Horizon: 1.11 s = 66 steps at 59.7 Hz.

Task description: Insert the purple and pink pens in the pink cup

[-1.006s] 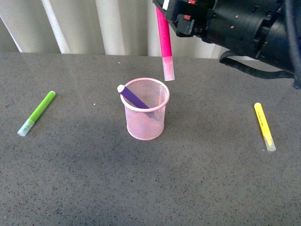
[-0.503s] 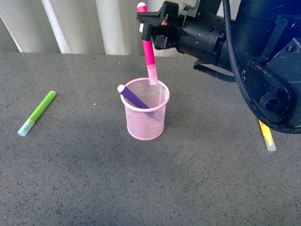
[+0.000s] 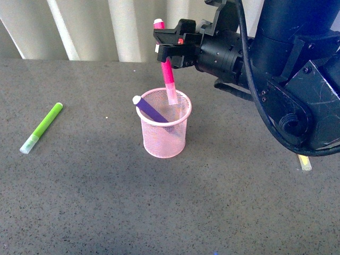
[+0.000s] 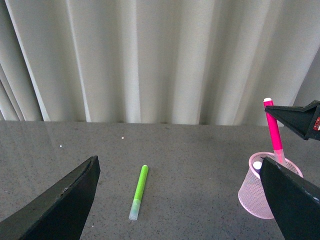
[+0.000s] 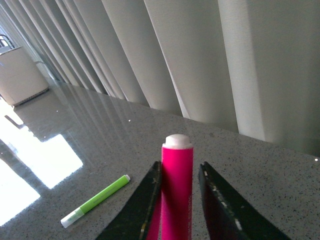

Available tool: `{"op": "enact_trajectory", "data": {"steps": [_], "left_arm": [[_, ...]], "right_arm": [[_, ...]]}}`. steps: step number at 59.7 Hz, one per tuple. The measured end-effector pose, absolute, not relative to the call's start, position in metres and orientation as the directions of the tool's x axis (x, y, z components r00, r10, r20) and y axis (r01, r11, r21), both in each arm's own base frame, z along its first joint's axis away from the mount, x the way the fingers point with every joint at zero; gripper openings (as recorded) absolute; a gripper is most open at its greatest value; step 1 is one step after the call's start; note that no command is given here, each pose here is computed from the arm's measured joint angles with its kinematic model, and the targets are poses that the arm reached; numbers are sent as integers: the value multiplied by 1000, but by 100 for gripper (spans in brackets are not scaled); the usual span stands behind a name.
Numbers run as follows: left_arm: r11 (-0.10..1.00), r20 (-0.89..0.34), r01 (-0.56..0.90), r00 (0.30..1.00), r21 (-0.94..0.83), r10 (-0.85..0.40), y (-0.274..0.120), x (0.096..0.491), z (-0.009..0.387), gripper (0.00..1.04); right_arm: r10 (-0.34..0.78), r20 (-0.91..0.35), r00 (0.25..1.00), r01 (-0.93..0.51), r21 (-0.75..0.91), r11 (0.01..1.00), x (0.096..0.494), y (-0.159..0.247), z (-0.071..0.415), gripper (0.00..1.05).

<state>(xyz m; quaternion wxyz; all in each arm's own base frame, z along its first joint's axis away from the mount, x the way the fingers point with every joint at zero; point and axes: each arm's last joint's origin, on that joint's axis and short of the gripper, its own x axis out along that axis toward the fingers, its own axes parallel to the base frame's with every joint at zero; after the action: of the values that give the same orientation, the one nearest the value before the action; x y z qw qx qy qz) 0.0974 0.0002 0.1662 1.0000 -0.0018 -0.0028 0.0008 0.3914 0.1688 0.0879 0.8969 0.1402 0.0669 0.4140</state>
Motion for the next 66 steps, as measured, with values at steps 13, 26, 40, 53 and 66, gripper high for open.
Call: {"op": "enact_trajectory", "data": {"steps": [13,26,40,53,66], "left_arm": [[1000,6,-2,1000,-4,2,0,97,166,98],[1000,6,-2,1000,-4,2,0,97,166,98],[1000,6,-2,1000,-4,2,0,97,166,98],[1000,6,-2,1000,-4,2,0,97,166,98],[1000,6,-2,1000,-4,2,0,97,166,98]], "right_arm": [[759,-1,651,-720,318,617,392,169,89,64],[750,-1,661,-709,328,624,394,164,89,99],[727,65,684,-705,316,635,394,148,120,98],[636,222,739,-673,246,697,356,76,210,98],[519,278,808,-571,155,806,285,11,254,98]]}}
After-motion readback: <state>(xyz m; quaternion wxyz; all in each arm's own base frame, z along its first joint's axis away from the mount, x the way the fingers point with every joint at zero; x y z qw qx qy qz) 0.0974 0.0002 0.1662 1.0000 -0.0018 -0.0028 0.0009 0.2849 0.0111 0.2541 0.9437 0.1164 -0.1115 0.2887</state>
